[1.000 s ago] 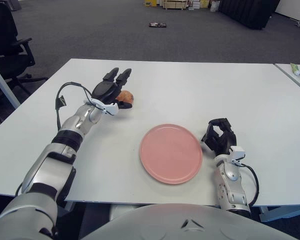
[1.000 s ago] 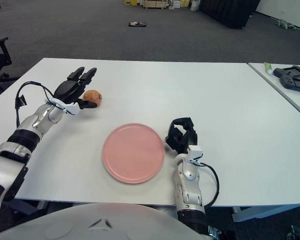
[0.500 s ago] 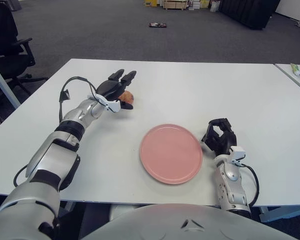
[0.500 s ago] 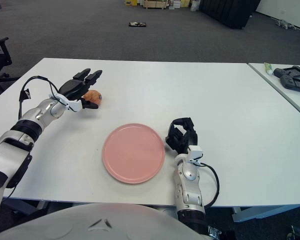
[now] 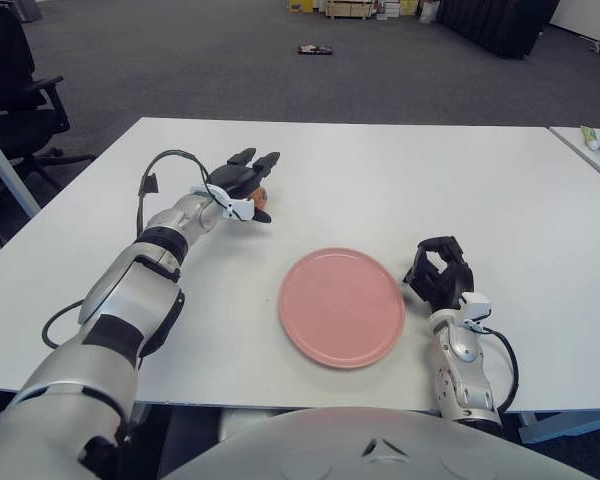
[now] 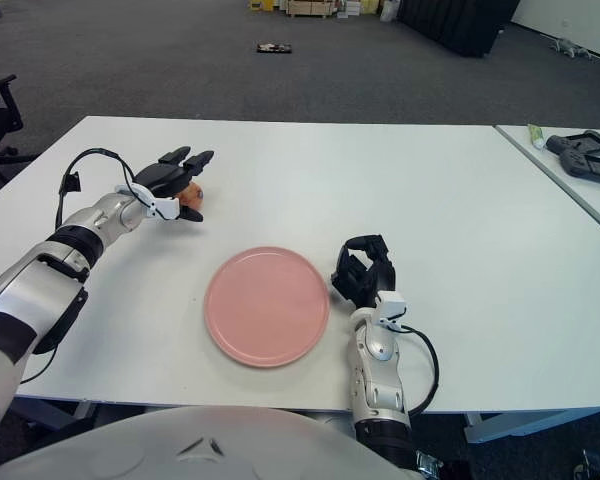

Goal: Put the apple into the plate.

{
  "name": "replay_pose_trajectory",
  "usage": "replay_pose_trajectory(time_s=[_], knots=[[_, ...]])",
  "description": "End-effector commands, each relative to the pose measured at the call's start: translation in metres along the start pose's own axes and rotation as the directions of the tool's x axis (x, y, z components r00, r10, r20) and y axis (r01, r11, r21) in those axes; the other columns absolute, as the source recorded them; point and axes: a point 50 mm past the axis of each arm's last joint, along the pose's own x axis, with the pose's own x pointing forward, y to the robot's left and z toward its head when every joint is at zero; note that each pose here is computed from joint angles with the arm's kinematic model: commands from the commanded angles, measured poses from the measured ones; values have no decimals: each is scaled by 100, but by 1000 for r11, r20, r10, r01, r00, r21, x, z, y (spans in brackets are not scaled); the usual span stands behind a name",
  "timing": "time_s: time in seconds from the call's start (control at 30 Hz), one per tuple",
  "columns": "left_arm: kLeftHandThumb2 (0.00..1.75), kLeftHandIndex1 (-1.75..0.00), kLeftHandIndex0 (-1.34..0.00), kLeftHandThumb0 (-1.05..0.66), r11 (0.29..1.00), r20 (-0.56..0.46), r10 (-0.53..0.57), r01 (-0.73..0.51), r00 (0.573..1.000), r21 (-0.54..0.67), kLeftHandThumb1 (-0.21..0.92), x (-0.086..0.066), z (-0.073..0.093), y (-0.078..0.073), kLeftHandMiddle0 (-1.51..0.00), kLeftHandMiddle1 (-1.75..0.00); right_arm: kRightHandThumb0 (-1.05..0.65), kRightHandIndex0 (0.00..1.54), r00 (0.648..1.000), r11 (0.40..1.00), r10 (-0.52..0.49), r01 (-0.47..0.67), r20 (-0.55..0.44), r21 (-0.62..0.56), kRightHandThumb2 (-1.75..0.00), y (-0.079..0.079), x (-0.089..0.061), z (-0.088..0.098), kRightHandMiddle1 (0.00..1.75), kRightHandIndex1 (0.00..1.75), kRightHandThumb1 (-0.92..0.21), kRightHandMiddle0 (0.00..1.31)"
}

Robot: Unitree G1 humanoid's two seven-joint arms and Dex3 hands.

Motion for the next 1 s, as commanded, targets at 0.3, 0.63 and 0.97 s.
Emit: replay_pose_trajectory(time_s=[0.3, 0.63, 0.97], knots=[[14, 0, 0, -105, 998, -106, -55, 58, 993, 27, 82, 2, -8, -5, 0, 0, -41, 96, 997, 999, -44, 45, -70, 19, -101, -4, -7, -11, 175, 175, -56, 42], [15, 0, 0, -105, 996, -159, -87, 91, 983, 16, 86, -1, -13, -12, 0, 0, -41, 96, 995, 997, -58, 61, -82, 40, -102, -4, -8, -10, 175, 175, -56, 42], [15, 0, 0, -105, 995, -228, -101, 98, 968, -27, 89, -3, -21, -14, 0, 0, -41, 97, 993, 997, -68, 71, -93, 31, -101, -4, -9, -9, 175, 175, -57, 42]])
